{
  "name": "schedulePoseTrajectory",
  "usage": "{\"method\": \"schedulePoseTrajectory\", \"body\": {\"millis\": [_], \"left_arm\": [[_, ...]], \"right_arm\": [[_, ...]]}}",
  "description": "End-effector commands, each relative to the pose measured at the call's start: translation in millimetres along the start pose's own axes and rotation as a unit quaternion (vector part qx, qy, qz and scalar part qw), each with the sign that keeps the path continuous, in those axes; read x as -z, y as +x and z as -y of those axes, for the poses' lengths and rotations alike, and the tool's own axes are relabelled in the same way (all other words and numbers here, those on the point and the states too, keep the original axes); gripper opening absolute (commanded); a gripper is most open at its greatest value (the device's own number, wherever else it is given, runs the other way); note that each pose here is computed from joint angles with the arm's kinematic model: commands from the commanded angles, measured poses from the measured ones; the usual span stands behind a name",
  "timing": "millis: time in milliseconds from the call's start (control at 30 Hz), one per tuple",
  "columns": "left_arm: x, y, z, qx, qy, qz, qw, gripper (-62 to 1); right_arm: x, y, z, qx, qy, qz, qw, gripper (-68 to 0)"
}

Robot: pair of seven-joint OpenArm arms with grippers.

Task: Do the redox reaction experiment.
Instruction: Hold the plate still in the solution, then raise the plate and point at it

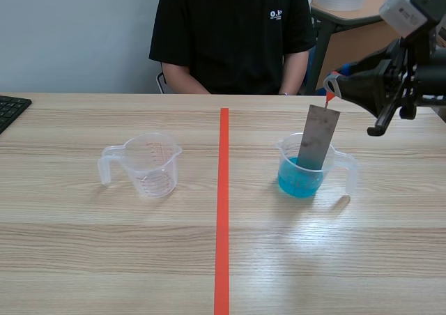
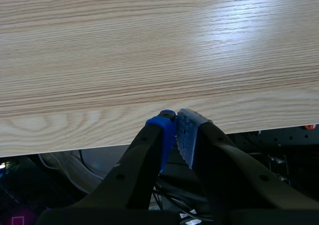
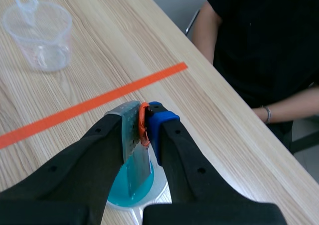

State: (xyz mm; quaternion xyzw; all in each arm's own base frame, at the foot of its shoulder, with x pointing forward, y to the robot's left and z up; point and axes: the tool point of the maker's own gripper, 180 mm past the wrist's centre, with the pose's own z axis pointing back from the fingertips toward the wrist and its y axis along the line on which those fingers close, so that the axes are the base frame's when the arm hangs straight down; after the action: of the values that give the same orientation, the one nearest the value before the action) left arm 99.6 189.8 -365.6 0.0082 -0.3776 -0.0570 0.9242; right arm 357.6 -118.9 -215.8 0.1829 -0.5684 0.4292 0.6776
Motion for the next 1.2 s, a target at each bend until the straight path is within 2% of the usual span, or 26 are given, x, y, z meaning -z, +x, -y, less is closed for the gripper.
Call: {"method": "schedulePoseTrajectory", "body": {"millis": [0, 233, 633, 900, 1167], "left_arm": [[0.0, 4.0, 0.2, 0.0, -0.002, 0.008, 1.0, -56.0], [0.0, 3.9, 0.2, 0.0, -0.002, 0.007, 1.0, -56.0], [0.0, 3.9, 0.2, 0.0, -0.002, 0.007, 1.0, -56.0], [0.0, 3.9, 0.2, 0.0, -0.002, 0.007, 1.0, -56.0], [0.0, 4.0, 0.2, 0.0, -0.002, 0.008, 1.0, -56.0]], "right_arm": [[-7.6, 20.2, 8.1, -0.016, -0.003, 0.02, 0.9997, -65.8], [-17.8, 45.6, 10.2, -0.027, 0.001, 0.038, 0.9989, -65.8], [-34.1, 78.5, 15.3, -0.041, 0.0, 0.052, 0.9978, -65.8], [-42.2, 99.2, 21.5, -0.039, -0.011, 0.068, 0.9969, -65.8], [-45.9, 114.4, 18.2, -0.039, -0.008, 0.076, 0.9963, -65.8]]}}
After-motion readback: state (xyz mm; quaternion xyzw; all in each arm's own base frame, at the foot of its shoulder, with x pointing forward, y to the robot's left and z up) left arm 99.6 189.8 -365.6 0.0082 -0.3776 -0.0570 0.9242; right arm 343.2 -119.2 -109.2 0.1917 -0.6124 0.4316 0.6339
